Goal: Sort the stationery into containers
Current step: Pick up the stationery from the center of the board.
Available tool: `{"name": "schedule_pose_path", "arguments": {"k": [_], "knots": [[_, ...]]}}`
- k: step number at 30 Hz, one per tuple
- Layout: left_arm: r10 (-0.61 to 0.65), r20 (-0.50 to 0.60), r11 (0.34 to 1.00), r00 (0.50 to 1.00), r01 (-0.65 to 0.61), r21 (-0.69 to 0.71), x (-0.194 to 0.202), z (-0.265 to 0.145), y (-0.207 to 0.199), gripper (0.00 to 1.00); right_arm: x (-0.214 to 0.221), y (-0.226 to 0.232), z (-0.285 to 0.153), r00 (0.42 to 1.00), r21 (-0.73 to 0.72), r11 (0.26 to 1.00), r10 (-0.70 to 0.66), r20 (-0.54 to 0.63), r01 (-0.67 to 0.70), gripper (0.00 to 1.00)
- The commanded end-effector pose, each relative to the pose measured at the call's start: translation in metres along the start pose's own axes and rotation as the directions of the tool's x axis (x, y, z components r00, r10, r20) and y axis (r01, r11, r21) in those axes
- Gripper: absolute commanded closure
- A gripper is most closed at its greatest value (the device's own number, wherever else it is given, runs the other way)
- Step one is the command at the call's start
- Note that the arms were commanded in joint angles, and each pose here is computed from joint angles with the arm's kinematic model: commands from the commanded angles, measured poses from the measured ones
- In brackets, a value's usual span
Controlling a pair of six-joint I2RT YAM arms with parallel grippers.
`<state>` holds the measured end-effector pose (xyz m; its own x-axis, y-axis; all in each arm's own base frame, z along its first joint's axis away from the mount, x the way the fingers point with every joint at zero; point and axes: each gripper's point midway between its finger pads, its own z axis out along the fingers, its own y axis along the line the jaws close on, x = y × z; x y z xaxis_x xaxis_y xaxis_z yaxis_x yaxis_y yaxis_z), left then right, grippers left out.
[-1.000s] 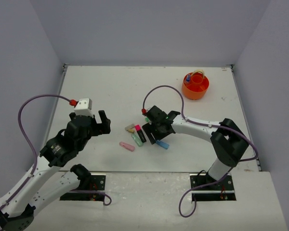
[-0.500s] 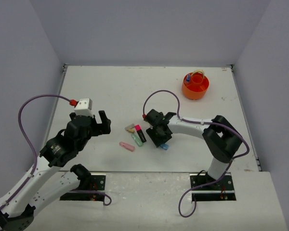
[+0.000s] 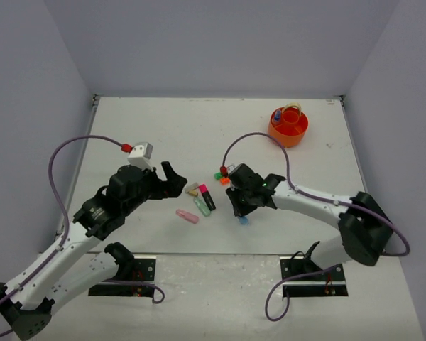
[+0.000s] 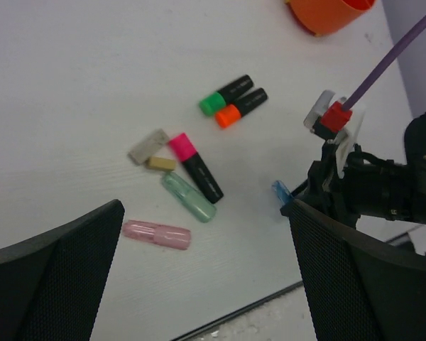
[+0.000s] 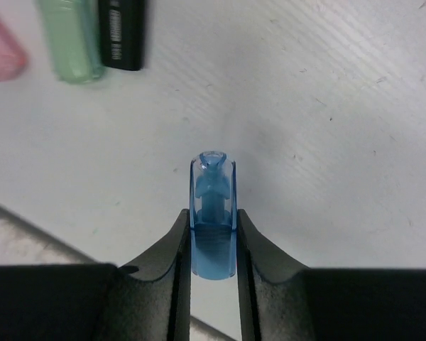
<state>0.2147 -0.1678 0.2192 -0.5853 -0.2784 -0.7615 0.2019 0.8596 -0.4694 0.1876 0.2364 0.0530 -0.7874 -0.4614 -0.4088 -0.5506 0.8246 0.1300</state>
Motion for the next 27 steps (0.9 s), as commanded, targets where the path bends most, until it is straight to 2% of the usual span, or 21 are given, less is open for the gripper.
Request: {"name": "schedule_pose_path", "arguments": {"k": [1, 6, 12, 17, 21, 24, 27], "knots": [[-0.091, -0.092, 0.916, 0.992, 0.119, 0.382, 0.002, 0.012, -0.084, 0.00, -0.046, 0.032, -0.055, 0.955, -0.173, 0.984, 0.019, 0.296, 0.034, 1.00], [-0.062, -0.110, 0.801, 0.992, 0.115, 0.587, -0.004, 0.016, -0.154, 0.00, -0.055, 0.035, -0.104, 0.871, -0.230, 0.971, 0.060, 0.487, 0.062, 1.00], [-0.058, -0.157, 0.770, 0.986, 0.144, 0.621, 0.003, 0.032, -0.181, 0.09, -0.058, 0.038, -0.154, 0.768, -0.293, 0.952, 0.123, 0.628, 0.087, 1.00], [-0.056, -0.194, 0.738, 0.979, 0.172, 0.652, 0.013, 0.037, -0.192, 0.27, -0.059, 0.039, -0.168, 0.749, -0.312, 0.946, 0.145, 0.647, 0.086, 1.00], [-0.047, -0.221, 0.751, 0.974, 0.180, 0.635, 0.023, 0.044, -0.192, 0.33, -0.059, 0.038, -0.169, 0.746, -0.311, 0.947, 0.153, 0.648, 0.076, 1.00], [-0.039, -0.236, 0.755, 0.971, 0.183, 0.630, 0.028, 0.050, -0.194, 0.49, -0.062, 0.039, -0.168, 0.745, -0.318, 0.945, 0.160, 0.647, 0.073, 1.00], [-0.022, -0.252, 0.750, 0.967, 0.183, 0.636, 0.033, 0.051, -0.198, 0.55, -0.066, 0.033, -0.167, 0.737, -0.299, 0.954, 0.180, 0.651, 0.031, 1.00]]}}
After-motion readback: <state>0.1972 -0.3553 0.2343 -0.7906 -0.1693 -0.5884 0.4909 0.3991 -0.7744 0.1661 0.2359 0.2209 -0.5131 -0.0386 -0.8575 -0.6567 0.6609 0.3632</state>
